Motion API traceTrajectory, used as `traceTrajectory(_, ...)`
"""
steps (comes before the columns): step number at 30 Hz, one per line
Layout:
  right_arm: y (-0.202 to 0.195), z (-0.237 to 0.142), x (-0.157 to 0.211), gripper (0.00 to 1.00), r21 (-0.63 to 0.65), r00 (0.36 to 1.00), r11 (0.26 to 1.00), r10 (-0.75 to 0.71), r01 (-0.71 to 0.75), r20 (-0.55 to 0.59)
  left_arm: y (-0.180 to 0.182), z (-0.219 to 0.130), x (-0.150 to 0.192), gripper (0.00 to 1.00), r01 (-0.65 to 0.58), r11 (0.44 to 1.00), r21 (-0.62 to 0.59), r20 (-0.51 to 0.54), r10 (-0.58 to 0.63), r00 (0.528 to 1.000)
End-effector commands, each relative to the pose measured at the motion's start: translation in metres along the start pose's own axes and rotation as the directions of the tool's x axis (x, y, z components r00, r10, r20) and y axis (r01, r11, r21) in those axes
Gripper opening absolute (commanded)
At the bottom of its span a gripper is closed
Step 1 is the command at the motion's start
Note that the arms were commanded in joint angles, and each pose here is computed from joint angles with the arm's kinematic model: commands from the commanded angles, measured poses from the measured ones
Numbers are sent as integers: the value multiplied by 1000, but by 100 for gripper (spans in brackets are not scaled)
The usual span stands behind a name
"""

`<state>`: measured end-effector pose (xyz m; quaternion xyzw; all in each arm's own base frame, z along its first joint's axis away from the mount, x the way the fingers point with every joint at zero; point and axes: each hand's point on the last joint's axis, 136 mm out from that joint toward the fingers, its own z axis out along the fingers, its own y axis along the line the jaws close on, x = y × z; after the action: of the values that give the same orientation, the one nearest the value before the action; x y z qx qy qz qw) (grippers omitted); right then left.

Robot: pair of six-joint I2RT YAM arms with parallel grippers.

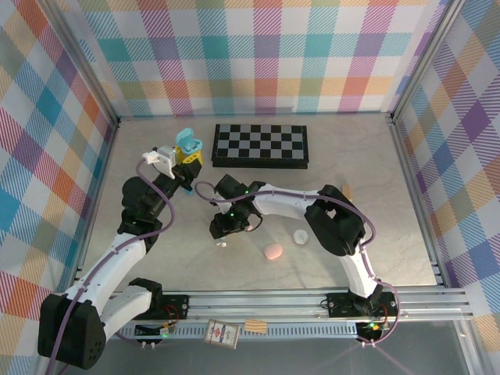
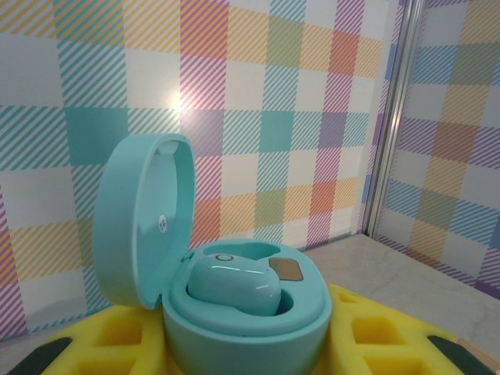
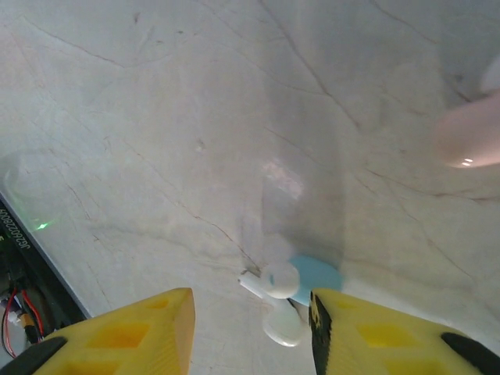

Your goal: Insert the wireless bluetooth earbuds into the charging case

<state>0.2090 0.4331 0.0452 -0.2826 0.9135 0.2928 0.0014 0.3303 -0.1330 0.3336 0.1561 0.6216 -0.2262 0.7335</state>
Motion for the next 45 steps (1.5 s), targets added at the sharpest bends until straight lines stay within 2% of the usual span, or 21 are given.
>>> traceTrajectory(1,-8,11,8,45,39,998,999,-14,16,-55,3,-4,-13,26,-5,1000,-17,31,6,1000)
traceTrajectory(12,-27,16,4,45,173,998,985,-4,15,-65,2,-7,-17,26,-8,1000,-16,39,8,999)
traceTrajectory(18,-45,9,0,40,292,999,956,21,-7,-45,2,-6,-17,26,-6,1000,-14,39,6,999)
traceTrajectory(22,-49,2,-2,37,327,999,945,38,-29,-21,2,-6,-17,26,-6,1000,-14,39,6,999)
traceTrajectory(31,-47,-8,-2,29,332,999,943,31,-26,-11,2,-6,-17,27,-6,1000,-14,41,7,999)
traceTrajectory(37,-47,-30,-1,26,314,999,948,46,-53,30,2,-6,-18,27,-8,1000,-11,39,9,999)
traceTrajectory(45,-86,-78,8,26,266,978,945,157,-188,135,0,-3,-14,27,-2,1000,6,25,2,1000)
